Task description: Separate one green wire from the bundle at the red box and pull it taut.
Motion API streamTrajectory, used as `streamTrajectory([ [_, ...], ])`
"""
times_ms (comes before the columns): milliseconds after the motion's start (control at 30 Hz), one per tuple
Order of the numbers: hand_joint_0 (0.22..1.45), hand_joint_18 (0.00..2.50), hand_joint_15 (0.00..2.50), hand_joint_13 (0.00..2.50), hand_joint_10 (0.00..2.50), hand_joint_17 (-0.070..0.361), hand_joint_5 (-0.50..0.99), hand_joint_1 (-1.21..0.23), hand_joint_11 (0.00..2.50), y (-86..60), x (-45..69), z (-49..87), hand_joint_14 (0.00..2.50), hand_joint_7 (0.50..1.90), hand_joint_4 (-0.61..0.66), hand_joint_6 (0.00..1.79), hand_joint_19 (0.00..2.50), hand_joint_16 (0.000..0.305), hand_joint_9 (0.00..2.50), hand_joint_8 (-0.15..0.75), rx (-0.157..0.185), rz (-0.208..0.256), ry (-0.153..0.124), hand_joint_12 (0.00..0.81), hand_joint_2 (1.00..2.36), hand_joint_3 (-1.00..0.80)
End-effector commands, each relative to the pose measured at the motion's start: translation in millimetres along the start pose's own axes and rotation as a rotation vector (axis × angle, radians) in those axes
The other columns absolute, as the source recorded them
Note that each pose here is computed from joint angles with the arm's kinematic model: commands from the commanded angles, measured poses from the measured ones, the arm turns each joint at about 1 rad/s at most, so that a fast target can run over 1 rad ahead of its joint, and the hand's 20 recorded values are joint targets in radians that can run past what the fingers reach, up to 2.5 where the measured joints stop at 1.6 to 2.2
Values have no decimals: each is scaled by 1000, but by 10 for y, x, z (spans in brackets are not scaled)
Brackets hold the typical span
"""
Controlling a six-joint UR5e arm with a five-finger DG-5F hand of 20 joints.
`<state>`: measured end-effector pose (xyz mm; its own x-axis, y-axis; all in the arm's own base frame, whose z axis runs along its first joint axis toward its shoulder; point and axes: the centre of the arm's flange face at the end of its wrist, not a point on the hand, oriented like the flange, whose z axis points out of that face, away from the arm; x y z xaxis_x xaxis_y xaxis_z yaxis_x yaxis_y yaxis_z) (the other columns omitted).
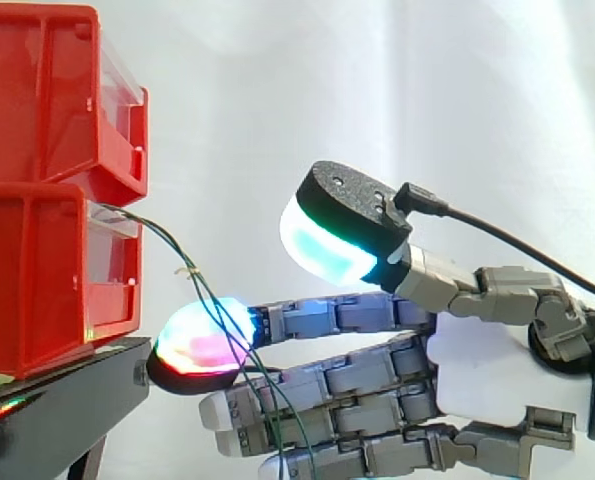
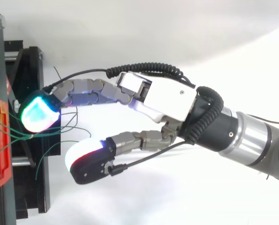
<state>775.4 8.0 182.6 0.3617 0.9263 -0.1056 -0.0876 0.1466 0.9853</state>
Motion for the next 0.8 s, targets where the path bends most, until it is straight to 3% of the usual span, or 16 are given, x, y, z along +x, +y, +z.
streamTrajectory([
  [0, 455, 366, 88, 328, 4, 124, -195, -644, 137, -67, 70, 5, 3, 735, 222, 502, 315, 55, 546, 281, -1, 1, 6, 385, 1000, -500],
  [300, 457, 387, 98, 345, 4, 124, -194, -636, 142, -60, 99, 5, 3, 736, 226, 502, 330, 55, 559, 283, -4, 2, 10, 385, 1000, -500],
  [400, 458, 389, 100, 352, 5, 123, -193, -634, 148, -133, 132, -10, 3, 737, 226, 502, 338, 55, 564, 281, 1, 0, 14, 385, 1000, -500],
  [633, 484, 418, 117, 391, 5, 119, -185, -626, 163, -116, 140, 4, 4, 763, 233, 502, 358, 53, 595, 274, -14, 11, 11, 378, 1000, -500],
  [767, 513, 444, 126, 422, 6, 113, -170, -640, 191, -31, 172, 52, 5, 814, 249, 503, 364, 50, 643, 270, -24, 17, 11, 367, 1000, -500],
])
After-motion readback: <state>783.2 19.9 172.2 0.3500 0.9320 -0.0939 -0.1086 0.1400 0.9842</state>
